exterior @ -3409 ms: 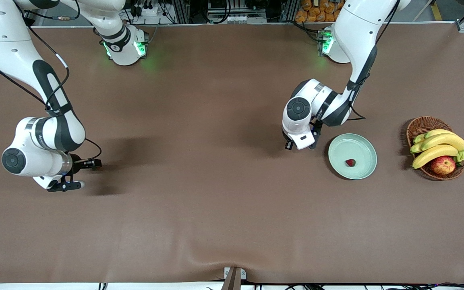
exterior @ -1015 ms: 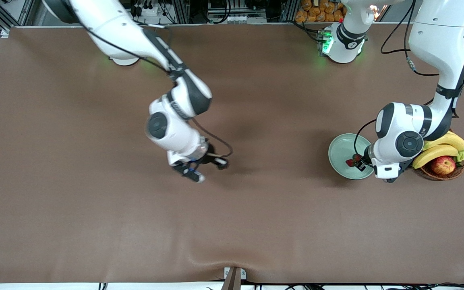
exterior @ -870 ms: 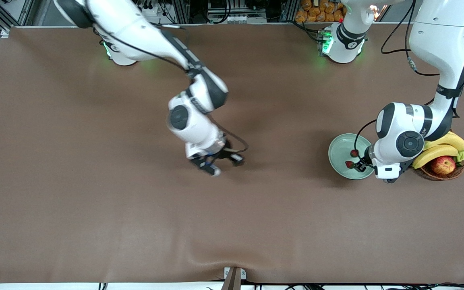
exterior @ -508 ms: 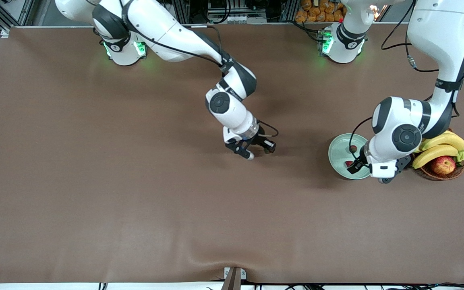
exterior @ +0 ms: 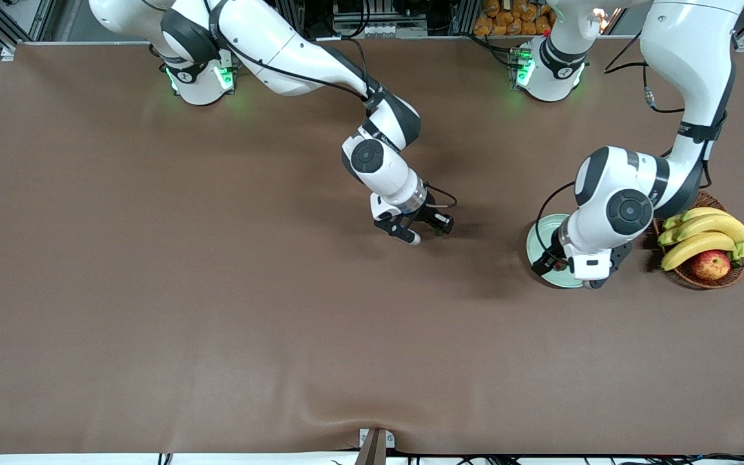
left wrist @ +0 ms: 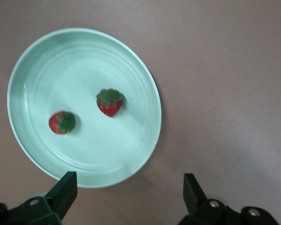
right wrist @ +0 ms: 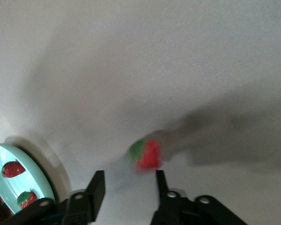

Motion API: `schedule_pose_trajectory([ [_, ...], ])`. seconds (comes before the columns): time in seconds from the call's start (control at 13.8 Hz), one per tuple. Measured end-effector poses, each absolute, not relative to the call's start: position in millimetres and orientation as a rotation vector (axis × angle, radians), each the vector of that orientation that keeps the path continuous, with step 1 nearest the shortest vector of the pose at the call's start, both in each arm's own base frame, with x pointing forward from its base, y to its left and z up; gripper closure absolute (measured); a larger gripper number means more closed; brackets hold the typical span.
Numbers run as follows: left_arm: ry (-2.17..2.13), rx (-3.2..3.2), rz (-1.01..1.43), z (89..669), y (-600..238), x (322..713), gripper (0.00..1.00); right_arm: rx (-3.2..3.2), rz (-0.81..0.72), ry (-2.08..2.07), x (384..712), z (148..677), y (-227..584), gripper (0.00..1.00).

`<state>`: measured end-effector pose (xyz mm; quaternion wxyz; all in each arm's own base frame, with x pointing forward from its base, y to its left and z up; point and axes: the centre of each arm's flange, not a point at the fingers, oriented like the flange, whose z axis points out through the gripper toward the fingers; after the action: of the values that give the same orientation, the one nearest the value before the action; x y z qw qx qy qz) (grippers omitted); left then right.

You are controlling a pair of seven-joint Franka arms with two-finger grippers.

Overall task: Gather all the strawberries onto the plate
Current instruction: 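Release the last strawberry mid-table with the right gripper while the left gripper approaches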

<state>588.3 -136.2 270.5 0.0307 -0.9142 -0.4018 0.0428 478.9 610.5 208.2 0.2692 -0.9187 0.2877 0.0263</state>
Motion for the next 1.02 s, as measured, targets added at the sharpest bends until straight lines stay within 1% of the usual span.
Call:
schedule_pose_trajectory([
  [0.07, -1.243, -2.816, 0.133, 271, -140, 587, 0.00, -2.472, 0.052, 0.768, 478, 210, 612, 0.30],
  [0.15, -1.246, -2.814, 0.136, 269, -141, 587, 0.00, -2.474, 0.030, 0.764, 480, 210, 611, 0.21],
  [0.22, -1.246, -2.812, 0.142, 267, -141, 587, 0.00, -2.477, 0.009, 0.763, 483, 211, 609, 0.09],
  [0.29, -1.246, -2.809, 0.149, 264, -141, 586, 0.00, -2.475, -0.011, 0.769, 490, 213, 605, 0.00],
  [0.51, -1.243, -2.815, 0.173, 257, -155, 585, 0.00, -2.461, -0.051, 0.820, 524, 222, 581, 0.00],
  [0.8, -1.164, -2.855, 0.180, 248, -227, 577, 0.00, -2.534, -0.002, 0.892, 575, 249, 529, 0.00],
  [1.02, -1.108, -2.889, 0.168, 249, -265, 571, 0.00, -2.592, 0.045, 0.903, 600, 284, 493, 0.00],
])
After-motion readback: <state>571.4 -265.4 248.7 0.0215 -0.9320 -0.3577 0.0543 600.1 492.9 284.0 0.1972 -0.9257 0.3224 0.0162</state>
